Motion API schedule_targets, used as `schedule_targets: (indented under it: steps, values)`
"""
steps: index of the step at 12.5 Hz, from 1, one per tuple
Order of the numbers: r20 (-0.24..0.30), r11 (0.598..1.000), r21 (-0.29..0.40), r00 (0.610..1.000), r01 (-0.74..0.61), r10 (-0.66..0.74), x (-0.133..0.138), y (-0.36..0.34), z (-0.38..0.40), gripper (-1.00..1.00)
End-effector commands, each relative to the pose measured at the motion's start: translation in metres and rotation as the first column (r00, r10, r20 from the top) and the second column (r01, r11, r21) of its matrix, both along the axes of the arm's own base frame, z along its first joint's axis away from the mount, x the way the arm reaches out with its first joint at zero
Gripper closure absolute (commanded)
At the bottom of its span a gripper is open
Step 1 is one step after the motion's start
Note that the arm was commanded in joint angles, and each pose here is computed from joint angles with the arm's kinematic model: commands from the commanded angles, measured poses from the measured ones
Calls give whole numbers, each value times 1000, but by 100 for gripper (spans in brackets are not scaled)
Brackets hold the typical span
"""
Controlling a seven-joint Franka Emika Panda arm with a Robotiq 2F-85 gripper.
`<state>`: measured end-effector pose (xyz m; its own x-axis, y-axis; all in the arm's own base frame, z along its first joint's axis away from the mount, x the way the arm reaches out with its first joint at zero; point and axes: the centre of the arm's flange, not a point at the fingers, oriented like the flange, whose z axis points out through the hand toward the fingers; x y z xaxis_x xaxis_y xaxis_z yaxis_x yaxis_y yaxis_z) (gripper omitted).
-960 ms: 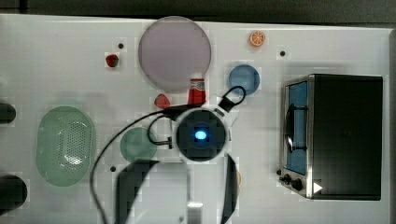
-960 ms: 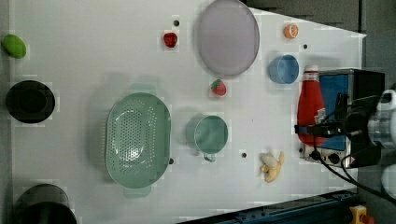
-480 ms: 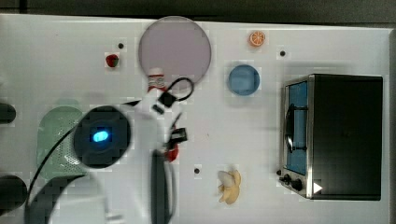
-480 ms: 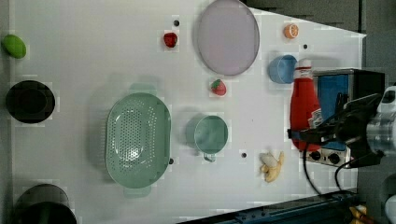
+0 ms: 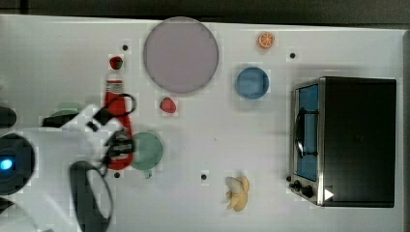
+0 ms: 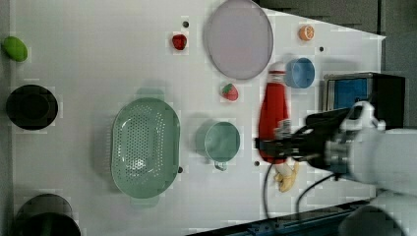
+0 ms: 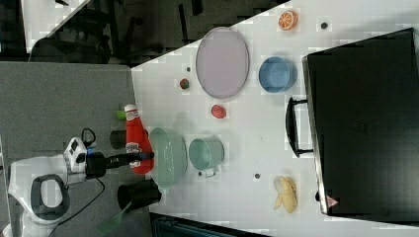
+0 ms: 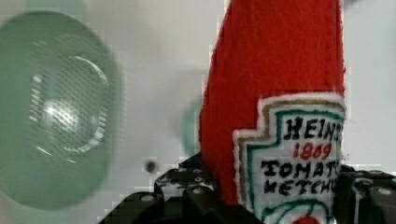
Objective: Pick Ketchup from the table and place it in strainer.
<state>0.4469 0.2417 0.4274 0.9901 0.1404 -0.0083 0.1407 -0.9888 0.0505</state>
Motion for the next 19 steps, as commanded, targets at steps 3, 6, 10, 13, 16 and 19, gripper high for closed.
schedule_targets:
  steps: [3,6,10,13,16,19]
  values:
    - [-11,967,121,974,225,-225,-15,86,-47,-26]
    - [-73,934,202,955,296,-287,-28,125,-89,-26]
    - [-122,925,271,963,267,-242,-39,153,-145,-26]
    - [-162,915,293,958,277,-238,-40,156,-179,-32]
    - [-158,923,285,962,259,-221,-39,156,-192,-95]
    - [-106,886,304,937,349,-332,-24,154,-152,-100]
